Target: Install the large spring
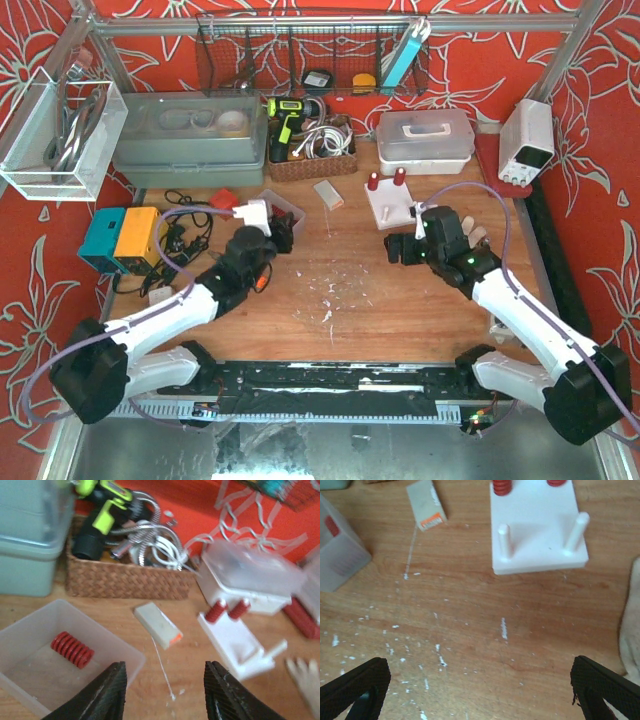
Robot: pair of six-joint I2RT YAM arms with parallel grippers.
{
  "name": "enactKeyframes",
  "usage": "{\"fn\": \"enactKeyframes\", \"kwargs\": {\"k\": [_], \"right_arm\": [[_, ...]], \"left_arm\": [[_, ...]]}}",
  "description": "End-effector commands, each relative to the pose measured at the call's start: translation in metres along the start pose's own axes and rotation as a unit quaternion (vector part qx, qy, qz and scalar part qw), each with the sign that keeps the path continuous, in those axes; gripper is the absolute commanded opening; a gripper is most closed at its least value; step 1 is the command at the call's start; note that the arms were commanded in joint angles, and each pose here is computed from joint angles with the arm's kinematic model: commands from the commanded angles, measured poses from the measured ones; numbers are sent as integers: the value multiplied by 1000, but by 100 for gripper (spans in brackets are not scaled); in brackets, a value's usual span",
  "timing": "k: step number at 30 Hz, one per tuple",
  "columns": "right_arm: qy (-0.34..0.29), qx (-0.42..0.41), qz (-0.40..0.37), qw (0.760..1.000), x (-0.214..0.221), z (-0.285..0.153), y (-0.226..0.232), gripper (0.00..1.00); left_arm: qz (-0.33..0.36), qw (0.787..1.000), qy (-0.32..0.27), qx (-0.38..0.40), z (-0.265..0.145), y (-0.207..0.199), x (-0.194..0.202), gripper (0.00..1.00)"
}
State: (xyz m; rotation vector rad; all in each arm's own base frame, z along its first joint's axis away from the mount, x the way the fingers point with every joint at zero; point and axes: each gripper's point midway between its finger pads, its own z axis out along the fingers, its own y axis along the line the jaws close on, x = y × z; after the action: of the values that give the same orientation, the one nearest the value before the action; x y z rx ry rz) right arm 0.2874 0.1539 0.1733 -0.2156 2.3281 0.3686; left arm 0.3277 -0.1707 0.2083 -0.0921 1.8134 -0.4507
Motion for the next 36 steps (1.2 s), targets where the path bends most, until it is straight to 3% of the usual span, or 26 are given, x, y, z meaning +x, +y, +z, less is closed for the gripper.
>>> {"fn": "enactKeyframes", "kwargs": {"k": [1, 6, 9, 13, 19, 25, 36], "right_arm": [[-52, 17, 28, 998, -12, -2, -7, 99], [-73, 6, 38, 997, -11, -4, -4, 99], [-76, 7, 39, 996, -11, -5, -5, 99], [-81, 3, 39, 996, -12, -7, -3, 99], [-92, 4, 35, 995, -14, -14, -3, 99], [-95, 0, 37, 995, -14, -14, -1, 99], [-84, 8, 27, 996, -11, -7, -1, 99]], "left_arm": [[-85, 994, 51, -39, 15, 30, -10, 44], [-150, 982, 76, -85, 40, 50, -19, 38], [-196, 967, 110, -121, 57, 59, -12, 44], [-245, 947, 160, -130, 83, 60, 8, 44], [-280, 924, 177, -190, 100, 75, 23, 36], [-278, 880, 233, -307, 98, 104, 58, 25], [-293, 874, 216, -321, 114, 125, 71, 25]]}}
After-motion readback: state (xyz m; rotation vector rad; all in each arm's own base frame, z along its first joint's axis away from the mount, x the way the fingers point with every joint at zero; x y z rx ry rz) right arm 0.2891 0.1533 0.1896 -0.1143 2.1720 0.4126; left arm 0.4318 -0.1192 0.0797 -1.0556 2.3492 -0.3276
